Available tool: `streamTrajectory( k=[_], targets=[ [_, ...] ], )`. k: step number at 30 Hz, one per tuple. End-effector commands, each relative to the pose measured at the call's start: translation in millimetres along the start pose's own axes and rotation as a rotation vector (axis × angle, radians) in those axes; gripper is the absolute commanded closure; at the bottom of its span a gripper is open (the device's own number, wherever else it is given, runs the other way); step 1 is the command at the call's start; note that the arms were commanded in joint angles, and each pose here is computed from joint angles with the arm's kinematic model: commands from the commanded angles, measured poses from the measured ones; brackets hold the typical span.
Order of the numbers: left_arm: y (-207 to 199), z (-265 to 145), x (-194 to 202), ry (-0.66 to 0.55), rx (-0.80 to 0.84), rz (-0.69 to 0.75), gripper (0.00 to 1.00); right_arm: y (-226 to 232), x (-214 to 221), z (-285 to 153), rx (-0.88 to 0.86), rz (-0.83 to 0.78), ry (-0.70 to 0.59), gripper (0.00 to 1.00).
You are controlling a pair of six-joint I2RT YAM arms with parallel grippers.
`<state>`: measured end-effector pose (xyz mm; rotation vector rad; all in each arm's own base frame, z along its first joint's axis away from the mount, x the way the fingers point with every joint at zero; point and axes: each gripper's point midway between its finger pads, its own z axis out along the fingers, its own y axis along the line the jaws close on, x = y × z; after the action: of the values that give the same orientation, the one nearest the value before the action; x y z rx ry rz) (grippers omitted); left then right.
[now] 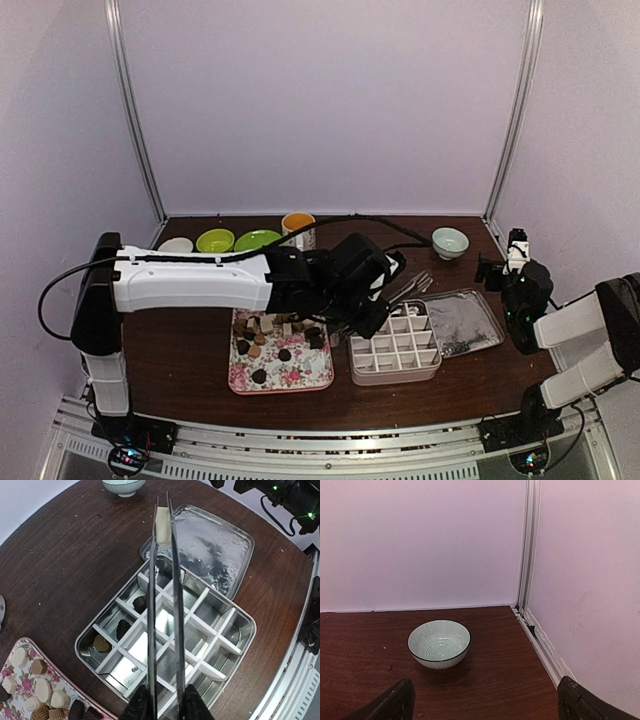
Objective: Pack the chocolate
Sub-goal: Place the fake chocolate in the empty pocket of the box.
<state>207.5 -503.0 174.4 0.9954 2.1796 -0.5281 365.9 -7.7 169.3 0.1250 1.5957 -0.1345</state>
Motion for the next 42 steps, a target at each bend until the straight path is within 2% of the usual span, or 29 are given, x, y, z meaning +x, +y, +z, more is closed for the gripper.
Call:
streamTrajectory(
  k=[1,10,25,37,42],
  targets=[
    [-4.0,1.9,-23.9,-0.081,0.005,0.02,0.78,-3.6,-4.8,2.8,0.015,0.004,-0.011,0.0],
    [-8.6,29.9,-2.3,-0.04,0.026,0.005,0.78,-3.6,-4.5,2.8,0.015,0.004,-0.011,0.0],
    [-6.5,49.2,19.7,0.025,0.01,-0.005,0.78,-3.5,-5.2,3.1,0.015,0.004,-0.013,0.0],
    [0.0,42.8,18.9,0.033,-0.021,-0.042,0.64,-3.5,-5.3,3.1,0.015,0.004,-0.013,0.0],
    [4.0,27.1,9.8,0.016,-0.035,-0.037,0.63,-3.4,-4.8,2.8,0.014,0.004,-0.011,0.0]
  ],
)
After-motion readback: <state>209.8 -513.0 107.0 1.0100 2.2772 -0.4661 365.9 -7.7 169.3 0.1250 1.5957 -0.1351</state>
